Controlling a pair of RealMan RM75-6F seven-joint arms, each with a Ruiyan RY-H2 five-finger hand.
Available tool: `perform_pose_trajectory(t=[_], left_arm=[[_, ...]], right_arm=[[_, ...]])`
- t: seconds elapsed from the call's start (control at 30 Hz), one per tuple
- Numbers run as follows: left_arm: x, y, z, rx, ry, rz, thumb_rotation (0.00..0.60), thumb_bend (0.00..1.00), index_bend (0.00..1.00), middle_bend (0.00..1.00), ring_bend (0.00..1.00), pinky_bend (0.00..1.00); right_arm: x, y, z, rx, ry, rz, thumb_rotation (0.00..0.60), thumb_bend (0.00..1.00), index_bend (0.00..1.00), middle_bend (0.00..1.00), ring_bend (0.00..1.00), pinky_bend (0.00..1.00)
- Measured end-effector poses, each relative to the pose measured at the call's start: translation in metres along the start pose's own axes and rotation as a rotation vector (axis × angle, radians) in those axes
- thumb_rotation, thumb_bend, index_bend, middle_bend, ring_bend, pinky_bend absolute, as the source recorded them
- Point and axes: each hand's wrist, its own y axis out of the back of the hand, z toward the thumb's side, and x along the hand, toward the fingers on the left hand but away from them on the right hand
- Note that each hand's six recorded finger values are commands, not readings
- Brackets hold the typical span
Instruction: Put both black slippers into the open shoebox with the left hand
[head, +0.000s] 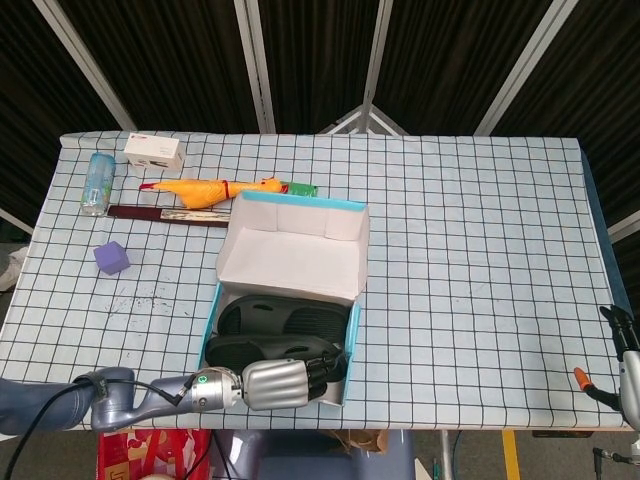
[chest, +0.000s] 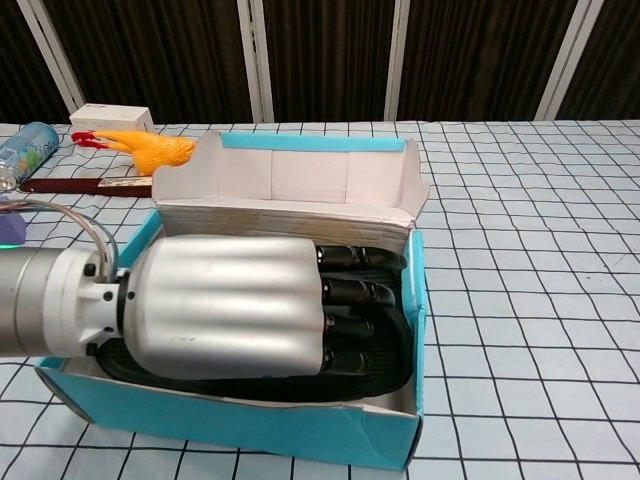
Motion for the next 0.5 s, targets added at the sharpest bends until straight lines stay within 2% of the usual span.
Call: perform_pose_trajectory(t=[0.5], left_arm=[[0.008, -0.014, -0.008, -0.031, 0.019, -0.074, 0.600, 0.48, 0.56, 0.56, 0.15, 0.07]], right_arm=[[0.000, 0.000, -0.001, 0.000, -0.004, -0.002, 0.600, 0.25, 0.12, 0.12, 0.17, 0.14]])
